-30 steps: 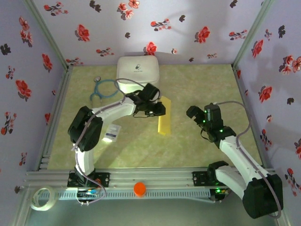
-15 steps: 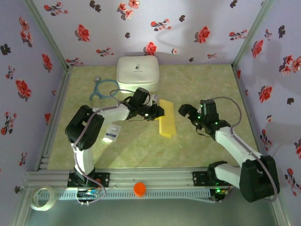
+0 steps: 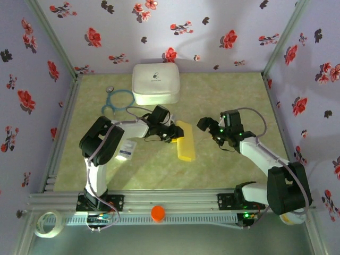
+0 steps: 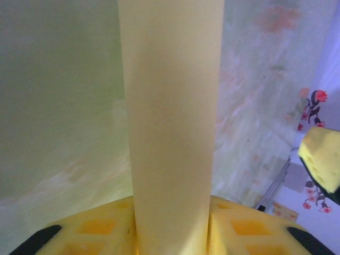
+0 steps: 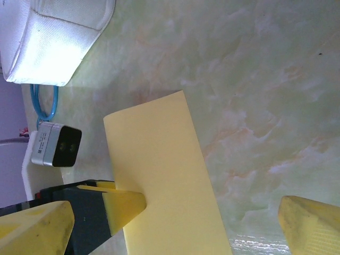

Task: Fold a paper plane with a square sheet of paper (pick it up from the middle)
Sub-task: Hold the square sheet of paper at the center of the table.

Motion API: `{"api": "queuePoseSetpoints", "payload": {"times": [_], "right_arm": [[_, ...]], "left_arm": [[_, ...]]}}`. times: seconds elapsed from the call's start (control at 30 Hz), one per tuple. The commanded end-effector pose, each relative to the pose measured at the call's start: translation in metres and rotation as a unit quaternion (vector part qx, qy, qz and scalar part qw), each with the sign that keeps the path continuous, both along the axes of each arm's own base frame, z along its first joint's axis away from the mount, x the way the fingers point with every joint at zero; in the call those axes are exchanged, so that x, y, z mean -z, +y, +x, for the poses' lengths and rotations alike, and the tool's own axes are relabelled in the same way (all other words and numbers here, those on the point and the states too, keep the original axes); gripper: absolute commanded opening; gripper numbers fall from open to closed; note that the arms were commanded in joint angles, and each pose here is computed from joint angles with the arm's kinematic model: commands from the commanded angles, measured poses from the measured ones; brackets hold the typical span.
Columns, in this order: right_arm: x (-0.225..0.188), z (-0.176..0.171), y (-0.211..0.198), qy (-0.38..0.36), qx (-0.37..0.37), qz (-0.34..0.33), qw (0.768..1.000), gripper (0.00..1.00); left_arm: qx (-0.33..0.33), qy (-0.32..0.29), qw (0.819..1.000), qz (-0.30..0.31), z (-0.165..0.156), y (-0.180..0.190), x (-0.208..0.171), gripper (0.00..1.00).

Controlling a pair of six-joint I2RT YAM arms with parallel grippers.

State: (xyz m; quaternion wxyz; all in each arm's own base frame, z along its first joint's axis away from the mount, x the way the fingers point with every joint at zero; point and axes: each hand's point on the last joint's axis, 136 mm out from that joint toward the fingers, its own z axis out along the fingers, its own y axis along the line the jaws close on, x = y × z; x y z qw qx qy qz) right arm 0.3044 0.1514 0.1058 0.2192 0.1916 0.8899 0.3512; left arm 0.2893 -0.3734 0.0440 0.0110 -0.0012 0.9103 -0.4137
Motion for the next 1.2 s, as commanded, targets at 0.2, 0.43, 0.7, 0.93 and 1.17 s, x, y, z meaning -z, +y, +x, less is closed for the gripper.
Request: {"api": "queuePoseSetpoints", "payload": {"times": [0.2,0.43,0.7,0.93,1.17], "right_arm": [[-0.012,0.006,0.003,-0.01,0.0,0.014,1.0,0.99],[-0.013,0.005,0.004,-0.013,-0.002,0.018,1.0,0.99],[-0.009,0.006,0.006,-0.01,-0.001,0.023,1.0,0.99],[-0.006,0.006,0.007,-0.006,-0.002,0.024,1.0,0.99],[-0.005,0.006,0.007,-0.006,-0.001,0.022,1.0,0.99]], "left_arm": [[0.011,-0.025,0.997,0.076,0.002,0.018,0.004,0.51],[0.02,-0.054,0.993,0.102,0.005,0.027,-0.004,0.56],[0.036,-0.05,0.988,0.142,0.003,0.038,0.007,0.46],[0.024,-0.041,0.985,0.165,0.003,0.045,0.02,0.42],[0.044,-0.032,0.982,0.18,-0.001,0.047,0.033,0.44]]}}
